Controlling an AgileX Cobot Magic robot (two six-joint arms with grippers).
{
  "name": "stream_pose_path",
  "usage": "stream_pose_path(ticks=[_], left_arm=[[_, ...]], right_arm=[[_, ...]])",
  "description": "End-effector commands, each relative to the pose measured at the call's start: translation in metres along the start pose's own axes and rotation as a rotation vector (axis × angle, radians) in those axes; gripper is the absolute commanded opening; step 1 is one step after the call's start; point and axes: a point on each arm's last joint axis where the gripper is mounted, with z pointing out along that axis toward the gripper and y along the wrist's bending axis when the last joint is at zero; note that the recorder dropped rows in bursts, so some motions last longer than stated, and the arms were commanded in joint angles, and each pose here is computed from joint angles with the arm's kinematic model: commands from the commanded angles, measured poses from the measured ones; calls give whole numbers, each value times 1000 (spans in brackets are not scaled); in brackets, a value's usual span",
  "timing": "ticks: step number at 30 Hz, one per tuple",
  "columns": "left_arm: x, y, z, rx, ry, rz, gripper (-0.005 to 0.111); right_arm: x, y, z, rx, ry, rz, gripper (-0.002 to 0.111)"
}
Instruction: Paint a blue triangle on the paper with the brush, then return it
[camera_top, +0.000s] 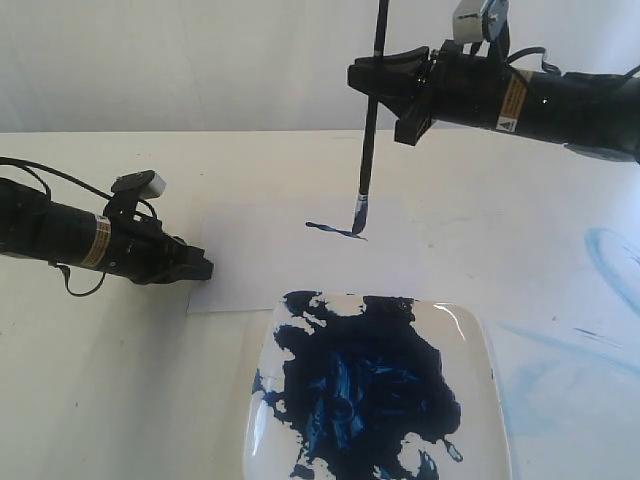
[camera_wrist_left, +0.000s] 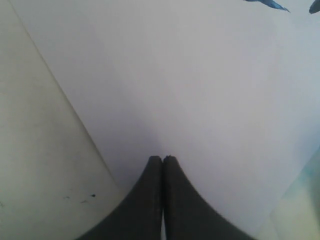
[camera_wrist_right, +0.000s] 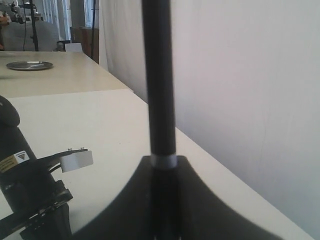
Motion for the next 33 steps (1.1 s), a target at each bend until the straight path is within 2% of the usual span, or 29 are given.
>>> stream_pose_path(ticks=[1, 33], left_arm=[[0, 1, 0, -11, 7, 16, 0], [0, 1, 0, -11, 7, 16, 0]], right_arm=[[0, -2, -1, 17, -2, -10, 0], [7, -2, -1, 16, 27, -15, 0]])
